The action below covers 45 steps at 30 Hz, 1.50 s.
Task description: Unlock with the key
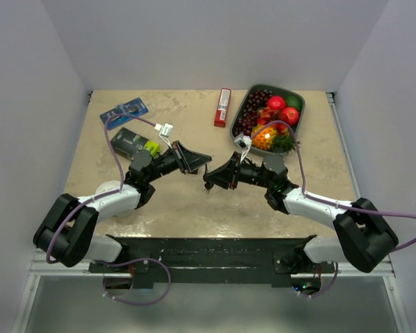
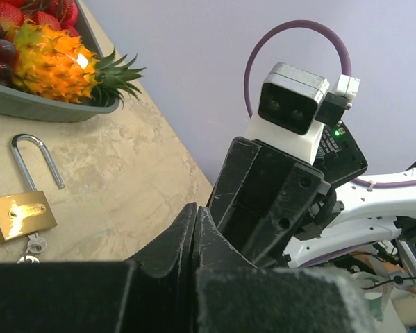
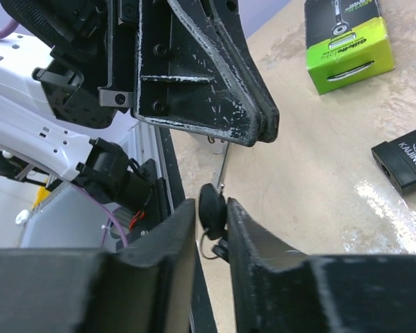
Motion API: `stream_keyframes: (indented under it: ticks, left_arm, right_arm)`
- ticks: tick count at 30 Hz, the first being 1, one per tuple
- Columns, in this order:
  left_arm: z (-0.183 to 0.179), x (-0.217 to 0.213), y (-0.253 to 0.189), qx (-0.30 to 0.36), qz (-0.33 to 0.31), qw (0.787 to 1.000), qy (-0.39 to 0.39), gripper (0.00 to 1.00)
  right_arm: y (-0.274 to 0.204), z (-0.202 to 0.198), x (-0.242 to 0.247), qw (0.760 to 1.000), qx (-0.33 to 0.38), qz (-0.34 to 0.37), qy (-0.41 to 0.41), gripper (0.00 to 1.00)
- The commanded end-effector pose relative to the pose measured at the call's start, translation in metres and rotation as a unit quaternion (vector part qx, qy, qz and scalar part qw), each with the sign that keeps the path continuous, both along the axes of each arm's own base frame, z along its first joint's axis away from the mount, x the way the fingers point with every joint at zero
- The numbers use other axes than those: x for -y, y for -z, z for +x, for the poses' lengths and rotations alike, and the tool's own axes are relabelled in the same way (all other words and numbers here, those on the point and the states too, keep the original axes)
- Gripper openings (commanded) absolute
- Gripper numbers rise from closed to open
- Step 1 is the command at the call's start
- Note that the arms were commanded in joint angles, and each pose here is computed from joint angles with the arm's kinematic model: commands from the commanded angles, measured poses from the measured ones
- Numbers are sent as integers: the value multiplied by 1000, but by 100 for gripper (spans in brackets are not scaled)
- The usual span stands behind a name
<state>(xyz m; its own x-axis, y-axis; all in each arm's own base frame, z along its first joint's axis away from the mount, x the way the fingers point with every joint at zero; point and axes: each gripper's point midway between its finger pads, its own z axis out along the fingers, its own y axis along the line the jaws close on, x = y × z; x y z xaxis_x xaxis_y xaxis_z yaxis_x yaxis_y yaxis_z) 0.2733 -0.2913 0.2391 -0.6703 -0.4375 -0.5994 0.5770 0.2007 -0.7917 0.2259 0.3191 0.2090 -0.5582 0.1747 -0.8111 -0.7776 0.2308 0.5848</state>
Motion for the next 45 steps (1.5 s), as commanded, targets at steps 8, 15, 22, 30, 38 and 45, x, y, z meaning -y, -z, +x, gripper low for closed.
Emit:
stream_keyframes:
  ticks: [8,15,22,30,38,45]
  left_arm:
    - [-4,-1,-21,55,-6,998,6,0]
    - [4,-5,-11,94,68,993,-14,51]
    - [44,-41,19,76,249,957,-126,96]
    - [74,-76,112,-50,459,876,-139,93]
    - [97,-82,155,-88,580,807,-72,93]
    - [98,-83,174,-107,600,791,-54,93]
  right_arm:
    - [-20,0,-2,999,29,32,-5,0]
    - [-16,21,8,998,26,10,63,0]
    - [-18,44,41,989,31,-9,147,0]
    - [-19,47,82,972,59,-55,219,0]
    - [-24,37,100,964,79,-69,246,0]
    - [-13,32,105,962,76,-74,251,0]
